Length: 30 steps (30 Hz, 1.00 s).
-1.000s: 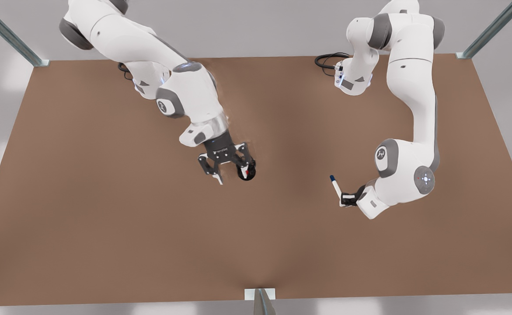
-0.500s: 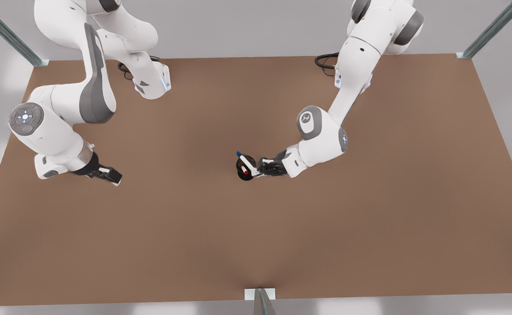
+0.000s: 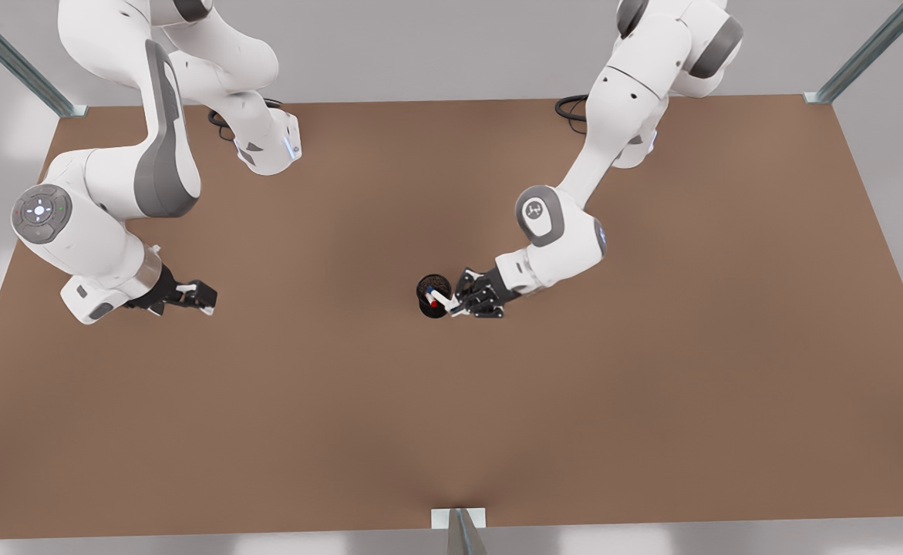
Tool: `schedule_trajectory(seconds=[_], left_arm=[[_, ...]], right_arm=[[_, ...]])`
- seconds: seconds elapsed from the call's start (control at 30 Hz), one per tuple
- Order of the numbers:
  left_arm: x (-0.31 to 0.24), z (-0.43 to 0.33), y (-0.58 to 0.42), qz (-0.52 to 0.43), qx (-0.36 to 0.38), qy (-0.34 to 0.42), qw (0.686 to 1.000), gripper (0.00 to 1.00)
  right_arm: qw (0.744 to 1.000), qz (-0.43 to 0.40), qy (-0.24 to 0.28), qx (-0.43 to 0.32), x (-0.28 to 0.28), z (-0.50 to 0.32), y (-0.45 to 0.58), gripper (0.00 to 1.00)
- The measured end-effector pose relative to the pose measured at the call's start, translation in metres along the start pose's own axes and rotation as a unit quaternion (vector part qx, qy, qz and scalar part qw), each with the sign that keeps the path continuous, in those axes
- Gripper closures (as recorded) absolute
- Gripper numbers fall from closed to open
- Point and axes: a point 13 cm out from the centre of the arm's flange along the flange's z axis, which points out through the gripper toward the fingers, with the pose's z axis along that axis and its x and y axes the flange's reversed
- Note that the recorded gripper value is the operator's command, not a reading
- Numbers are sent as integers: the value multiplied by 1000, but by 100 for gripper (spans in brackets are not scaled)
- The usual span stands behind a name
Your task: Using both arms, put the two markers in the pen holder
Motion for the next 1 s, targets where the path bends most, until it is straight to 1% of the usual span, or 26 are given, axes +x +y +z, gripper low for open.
schedule_trajectory(seconds=[0.13,0.33,0.37,0.4,0.53,0.6,0.63,0.7,0.77,0.8,0.83,0.9,0.97,1.0], left_arm=[[14,10,-7,81,-1,10,997,79],[50,38,-12,177,2,37,984,79],[55,43,-12,191,2,40,981,60],[58,46,-14,204,4,42,978,0],[45,38,-28,255,9,30,967,0],[10,19,-23,287,-2,11,958,0],[-25,-3,-8,312,-13,2,950,0],[-87,-69,55,348,-54,7,936,0],[-147,-168,122,381,-122,46,915,0],[-168,-222,143,390,-158,79,904,0],[-174,-269,158,389,-191,121,893,0],[-167,-342,155,360,-237,189,882,0],[-150,-410,158,304,-271,224,885,0],[-139,-432,156,278,-286,240,885,0]], right_arm=[[1000,-22,1,0,0,0,0,0],[999,-47,1,0,1,0,-2,0],[999,-51,2,0,1,0,-2,0],[999,-54,2,0,1,0,-3,0],[998,-66,2,0,1,0,-2,0],[997,-71,2,0,1,0,-2,0],[997,-74,2,0,1,0,-2,0],[997,-78,2,0,1,0,-2,0],[997,-83,2,-1,1,0,-1,0],[996,-85,2,-1,1,0,0,0],[996,-86,2,-1,1,0,0,0],[996,-89,2,-1,1,0,0,0],[996,-91,2,-1,1,0,0,0],[996,-92,2,-1,1,0,0,0]])
